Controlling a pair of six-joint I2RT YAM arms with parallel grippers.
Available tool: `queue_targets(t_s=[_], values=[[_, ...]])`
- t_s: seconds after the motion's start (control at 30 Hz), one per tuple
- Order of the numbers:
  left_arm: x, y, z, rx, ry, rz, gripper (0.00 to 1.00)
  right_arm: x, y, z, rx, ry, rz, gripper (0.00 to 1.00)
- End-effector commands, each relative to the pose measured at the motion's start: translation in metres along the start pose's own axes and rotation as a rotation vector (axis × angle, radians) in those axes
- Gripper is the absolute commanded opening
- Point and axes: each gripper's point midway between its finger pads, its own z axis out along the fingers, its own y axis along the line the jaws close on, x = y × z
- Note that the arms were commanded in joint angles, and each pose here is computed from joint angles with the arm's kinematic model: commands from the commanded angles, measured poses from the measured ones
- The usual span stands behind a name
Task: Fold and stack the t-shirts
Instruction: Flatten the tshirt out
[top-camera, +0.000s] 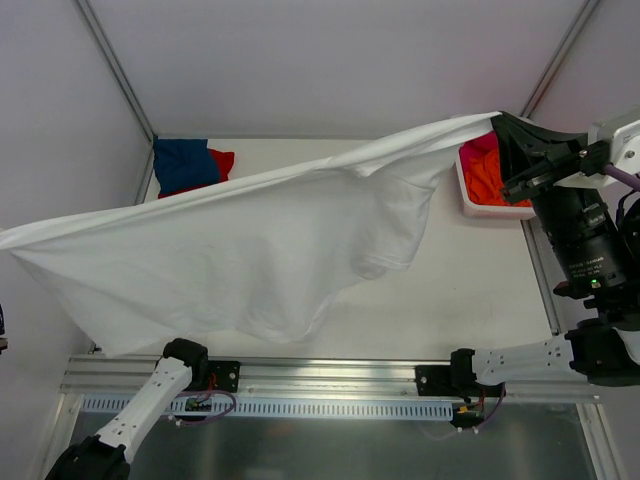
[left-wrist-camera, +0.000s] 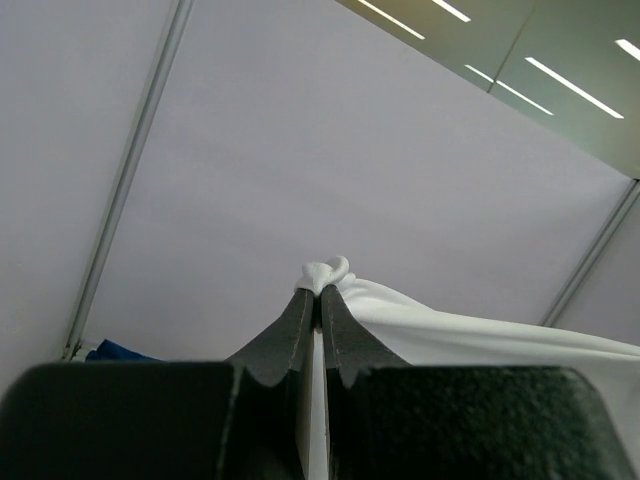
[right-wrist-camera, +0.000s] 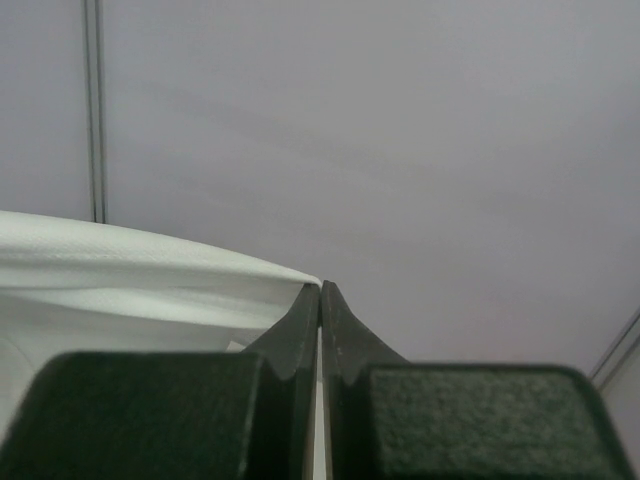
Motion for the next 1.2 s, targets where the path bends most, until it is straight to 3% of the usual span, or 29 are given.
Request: queue_targets(t_s=[0.0, 0.23, 0.7, 0.93, 1.17], values=[[-0.023, 0.007, 0.001, -0.058, -0.089, 0.024, 0.00, -0.022, -0.049, -0.009, 0.112, -0.050, 0.066, 0.00], [0.002, 0.009, 0.010, -0.069, -0.033, 0.012, 0.00, -0.008, -0.037, -0.010, 0.101, -0.030, 0.084, 0.00], [0.113, 0.020, 0.035, -0.117, 0.212, -0.037, 0.00, 0.068, -0.002, -0.025, 0.111, 0.106, 0.106, 0.00], [0.192, 0.037, 0.042, -0.176, 0.359, -0.029, 0.00, 0.115, 0.017, -0.037, 0.136, 0.192, 0.088, 0.00], [0.241, 0.053, 0.044, -0.216, 0.421, 0.000, 0.00, 0.159, 0.024, -0.050, 0.189, 0.268, 0.063, 0.00]])
